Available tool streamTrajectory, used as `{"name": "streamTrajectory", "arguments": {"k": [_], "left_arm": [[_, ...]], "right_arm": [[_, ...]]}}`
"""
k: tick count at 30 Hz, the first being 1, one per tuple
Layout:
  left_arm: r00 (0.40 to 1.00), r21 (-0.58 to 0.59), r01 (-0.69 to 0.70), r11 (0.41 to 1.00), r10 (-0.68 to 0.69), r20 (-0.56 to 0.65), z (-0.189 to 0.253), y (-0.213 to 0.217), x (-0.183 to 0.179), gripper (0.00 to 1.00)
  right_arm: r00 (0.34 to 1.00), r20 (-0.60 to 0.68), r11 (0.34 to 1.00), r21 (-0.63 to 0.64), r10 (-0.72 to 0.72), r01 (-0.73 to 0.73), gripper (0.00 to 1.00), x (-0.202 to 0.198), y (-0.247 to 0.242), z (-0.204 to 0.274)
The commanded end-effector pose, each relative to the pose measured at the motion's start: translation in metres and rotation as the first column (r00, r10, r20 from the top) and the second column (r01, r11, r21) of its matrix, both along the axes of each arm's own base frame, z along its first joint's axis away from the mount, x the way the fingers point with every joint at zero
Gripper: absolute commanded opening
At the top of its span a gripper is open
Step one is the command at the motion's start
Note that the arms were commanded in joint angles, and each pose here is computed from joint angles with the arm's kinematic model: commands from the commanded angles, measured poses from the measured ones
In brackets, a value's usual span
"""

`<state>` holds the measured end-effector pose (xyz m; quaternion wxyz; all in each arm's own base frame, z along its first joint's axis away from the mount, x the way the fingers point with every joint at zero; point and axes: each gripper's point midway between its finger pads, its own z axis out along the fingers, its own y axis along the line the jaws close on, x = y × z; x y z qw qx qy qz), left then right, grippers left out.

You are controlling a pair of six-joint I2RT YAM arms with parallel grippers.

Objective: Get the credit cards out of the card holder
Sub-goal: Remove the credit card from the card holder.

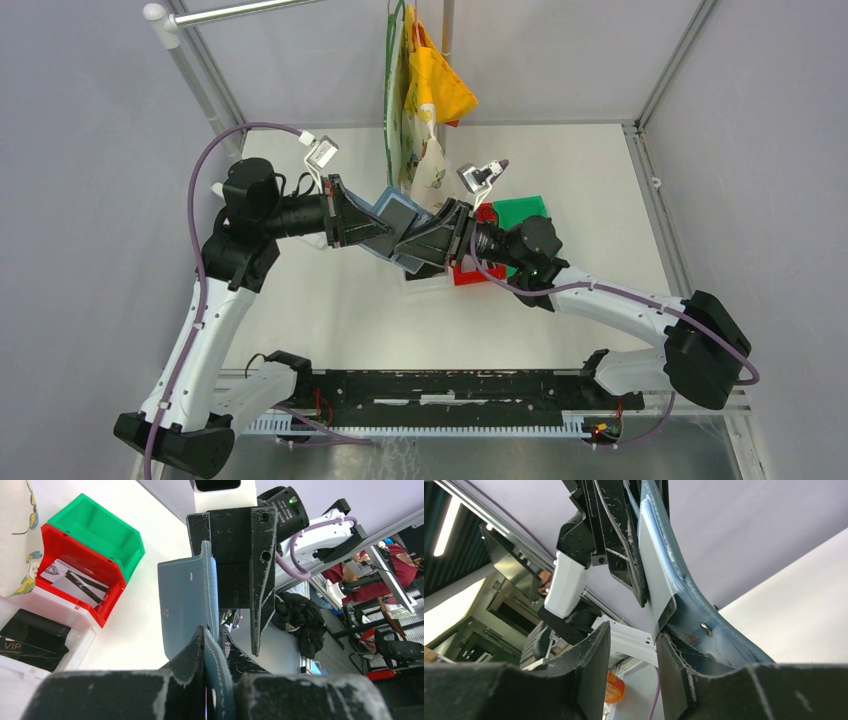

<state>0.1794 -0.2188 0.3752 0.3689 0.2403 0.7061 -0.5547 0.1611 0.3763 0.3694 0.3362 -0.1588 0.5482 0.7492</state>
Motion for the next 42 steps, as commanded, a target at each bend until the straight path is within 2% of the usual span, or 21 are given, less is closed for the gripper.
{"name": "streamTrajectory", "arguments": {"k": [1,6,14,25,31,32,33,35,36,37,39,42], "left_arm": [[0.998,-0.041,0.061,0.997,-0.061,-0.005,0.011,-0.002,-0.016,0.12],[0.996,-0.052,0.084,0.995,-0.085,-0.013,0.014,-0.003,-0.019,0.18],[0.986,-0.084,0.152,0.985,-0.157,-0.054,0.020,-0.005,-0.029,0.21],[0.986,-0.088,0.164,0.983,-0.167,-0.026,0.031,-0.004,-0.034,0.18],[0.987,-0.086,0.154,0.984,-0.157,-0.024,0.030,-0.004,-0.033,0.07],[0.988,-0.086,0.153,0.984,-0.155,-0.022,0.031,-0.004,-0.033,0.05],[0.988,-0.087,0.151,0.985,-0.153,-0.021,0.032,-0.004,-0.033,0.02],[0.988,-0.087,0.151,0.985,-0.153,-0.018,0.033,-0.003,-0.033,0.02],[0.988,-0.087,0.151,0.985,-0.153,-0.017,0.033,-0.003,-0.034,0.02],[0.988,-0.087,0.151,0.985,-0.153,-0.016,0.033,-0.003,-0.034,0.02],[0.988,-0.088,0.152,0.984,-0.154,-0.017,0.033,-0.003,-0.034,0.02],[0.987,-0.089,0.160,0.983,-0.162,-0.016,0.034,-0.003,-0.036,0.02]], "right_arm": [[0.997,0.076,0.980,0.199,0.012,-0.026,0.39,-0.014,-0.017,0.047],[0.998,0.061,0.965,0.262,-0.002,-0.014,0.26,-0.015,-0.026,0.050],[0.997,0.065,0.958,0.287,-0.038,0.018,0.00,-0.015,-0.033,0.047],[0.993,0.073,0.976,0.205,-0.091,0.074,0.00,-0.014,-0.033,0.023],[0.994,0.081,0.979,0.196,-0.078,0.061,0.00,-0.017,-0.028,0.023],[0.994,0.088,0.979,0.196,-0.071,0.052,0.01,-0.019,-0.026,0.025],[0.994,0.091,0.980,0.193,-0.064,0.045,0.08,-0.020,-0.024,0.025],[0.994,0.095,0.980,0.194,-0.060,0.040,0.33,-0.021,-0.022,0.027],[0.994,0.095,0.980,0.195,-0.061,0.042,0.42,-0.020,-0.021,0.028],[0.994,0.094,0.980,0.196,-0.061,0.042,0.45,-0.020,-0.020,0.029],[0.994,0.093,0.979,0.199,-0.063,0.043,0.46,-0.018,-0.017,0.032],[0.994,0.095,0.977,0.208,-0.061,0.040,0.39,-0.015,-0.014,0.037]]}}
